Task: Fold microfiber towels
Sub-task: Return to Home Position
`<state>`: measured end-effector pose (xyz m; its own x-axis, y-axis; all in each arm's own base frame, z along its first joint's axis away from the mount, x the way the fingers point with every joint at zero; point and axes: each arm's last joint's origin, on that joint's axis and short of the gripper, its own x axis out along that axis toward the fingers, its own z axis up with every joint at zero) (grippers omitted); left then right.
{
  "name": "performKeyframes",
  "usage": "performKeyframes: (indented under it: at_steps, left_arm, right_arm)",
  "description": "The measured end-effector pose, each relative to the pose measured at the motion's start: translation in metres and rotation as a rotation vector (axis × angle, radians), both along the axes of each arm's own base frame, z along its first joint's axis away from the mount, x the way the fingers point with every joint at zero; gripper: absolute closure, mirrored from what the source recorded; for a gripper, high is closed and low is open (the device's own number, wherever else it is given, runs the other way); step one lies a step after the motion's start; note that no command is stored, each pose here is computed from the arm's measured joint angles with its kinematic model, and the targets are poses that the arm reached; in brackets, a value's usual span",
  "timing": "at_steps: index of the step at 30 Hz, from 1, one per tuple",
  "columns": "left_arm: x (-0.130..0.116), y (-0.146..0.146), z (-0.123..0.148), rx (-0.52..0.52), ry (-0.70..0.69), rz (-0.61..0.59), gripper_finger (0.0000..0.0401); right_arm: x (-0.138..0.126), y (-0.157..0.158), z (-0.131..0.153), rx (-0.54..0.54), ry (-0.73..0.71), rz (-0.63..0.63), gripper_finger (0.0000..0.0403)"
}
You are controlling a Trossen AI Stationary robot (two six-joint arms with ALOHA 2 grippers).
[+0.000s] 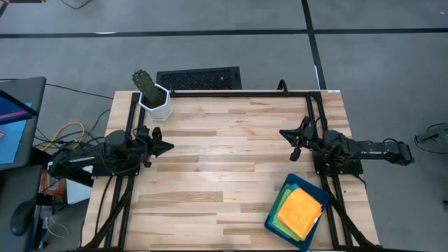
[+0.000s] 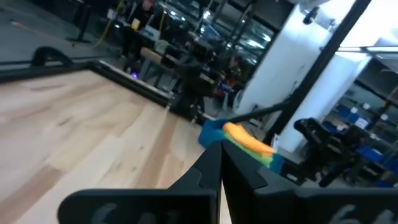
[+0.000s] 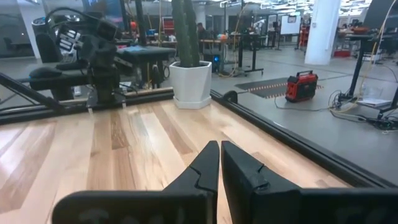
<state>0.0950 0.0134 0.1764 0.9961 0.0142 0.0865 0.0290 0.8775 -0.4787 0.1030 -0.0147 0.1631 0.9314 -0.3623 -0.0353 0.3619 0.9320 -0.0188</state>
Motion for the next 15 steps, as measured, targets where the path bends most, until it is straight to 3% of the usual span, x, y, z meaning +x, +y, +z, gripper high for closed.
performKeyframes:
  at_steps: [15]
  left_arm:
    - [0.0013,-0.0007,-0.0043,-0.011,0.055,-0.002,0.0401]
  right_arm:
    - [-0.0001,0.0,-0.0022,0.001,0.023,0.0,0.036]
